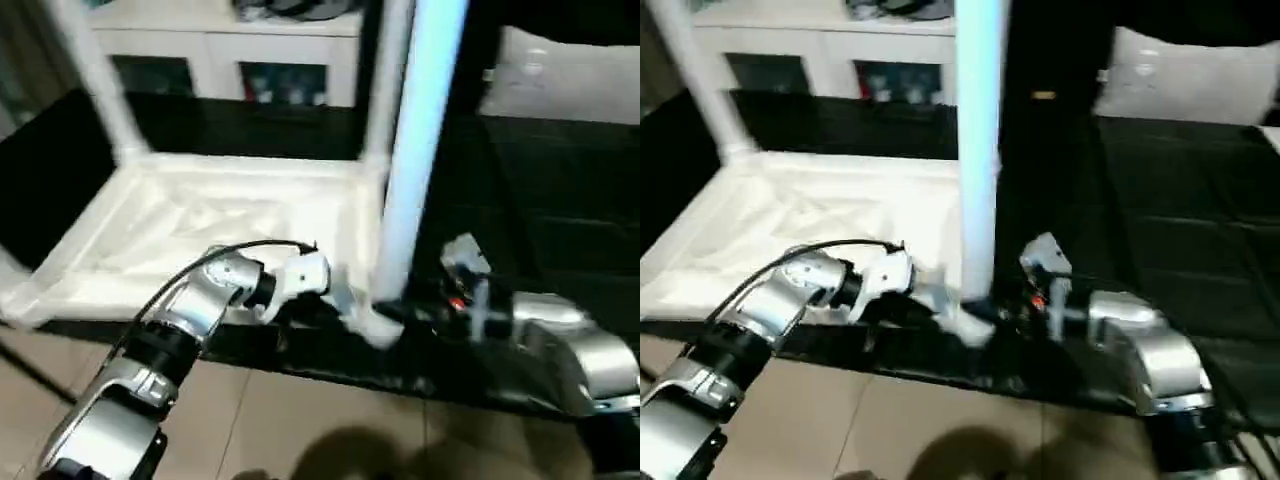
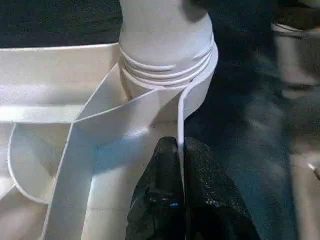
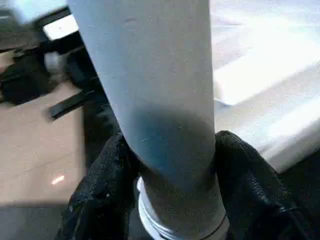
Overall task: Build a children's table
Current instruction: Rotate leg to tighten
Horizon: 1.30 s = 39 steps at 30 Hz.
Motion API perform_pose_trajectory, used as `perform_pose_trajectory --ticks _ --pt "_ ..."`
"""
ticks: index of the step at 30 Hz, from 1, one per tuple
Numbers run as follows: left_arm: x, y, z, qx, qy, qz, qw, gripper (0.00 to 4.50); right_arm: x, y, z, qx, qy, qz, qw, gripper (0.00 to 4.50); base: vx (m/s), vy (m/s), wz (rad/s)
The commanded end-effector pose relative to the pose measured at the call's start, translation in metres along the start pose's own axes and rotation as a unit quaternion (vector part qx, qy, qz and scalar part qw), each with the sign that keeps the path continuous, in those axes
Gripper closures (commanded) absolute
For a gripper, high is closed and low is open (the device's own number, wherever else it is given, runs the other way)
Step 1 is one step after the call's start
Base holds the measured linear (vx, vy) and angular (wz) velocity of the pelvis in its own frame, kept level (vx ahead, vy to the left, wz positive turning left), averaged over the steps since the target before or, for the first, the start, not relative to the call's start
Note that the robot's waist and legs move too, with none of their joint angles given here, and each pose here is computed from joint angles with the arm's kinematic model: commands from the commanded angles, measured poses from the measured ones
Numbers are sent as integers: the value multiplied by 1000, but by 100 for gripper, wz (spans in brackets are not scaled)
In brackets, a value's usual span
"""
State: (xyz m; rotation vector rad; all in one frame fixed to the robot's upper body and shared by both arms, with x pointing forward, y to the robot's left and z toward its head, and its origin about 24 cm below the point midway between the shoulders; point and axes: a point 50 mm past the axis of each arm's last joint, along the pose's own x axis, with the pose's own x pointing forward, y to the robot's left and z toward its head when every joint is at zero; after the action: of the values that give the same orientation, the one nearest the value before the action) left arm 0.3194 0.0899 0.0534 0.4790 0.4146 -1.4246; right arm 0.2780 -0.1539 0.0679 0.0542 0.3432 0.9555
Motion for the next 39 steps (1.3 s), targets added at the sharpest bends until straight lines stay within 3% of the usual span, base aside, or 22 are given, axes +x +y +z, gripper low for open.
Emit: perform_pose_trajectory --ticks 1,5,8,9,10,14,18,25,32,39 --pt "14 6 28 8 -46 34 998 450 22 3 5 17 -9 -58 998 251 0 0 0" --pt "25 14 37 -27 -59 98 993 450 36 -2 10 51 -32 -169 984 251 0 0 0" --pt "35 18 45 -43 -71 136 987 450 49 0 17 63 -65 -197 976 251 0 0 0" --pt "37 19 47 -47 -74 144 986 450 53 2 19 69 -76 -203 974 196 0 0 0" --pt "40 18 50 -47 -78 145 985 450 57 3 21 72 -84 -210 971 182 0 0 0" --pt "45 16 53 -45 -78 144 985 450 64 7 24 75 -90 -221 968 153 0 0 0" --pt "41 17 49 -40 -72 146 986 450 58 7 23 40 -88 -208 973 124 0 0 0" --pt "26 13 33 -5 -59 107 992 450 23 -2 17 -11 -101 -153 983 59 0 0 0" --pt "13 1 23 45 -54 11 997 450 -16 -9 10 -65 -45 -42 996 4 0 0 0" --pt "4 -9 16 93 -26 -74 993 450 -39 -5 5 -81 49 78 992 1 0 0 0"
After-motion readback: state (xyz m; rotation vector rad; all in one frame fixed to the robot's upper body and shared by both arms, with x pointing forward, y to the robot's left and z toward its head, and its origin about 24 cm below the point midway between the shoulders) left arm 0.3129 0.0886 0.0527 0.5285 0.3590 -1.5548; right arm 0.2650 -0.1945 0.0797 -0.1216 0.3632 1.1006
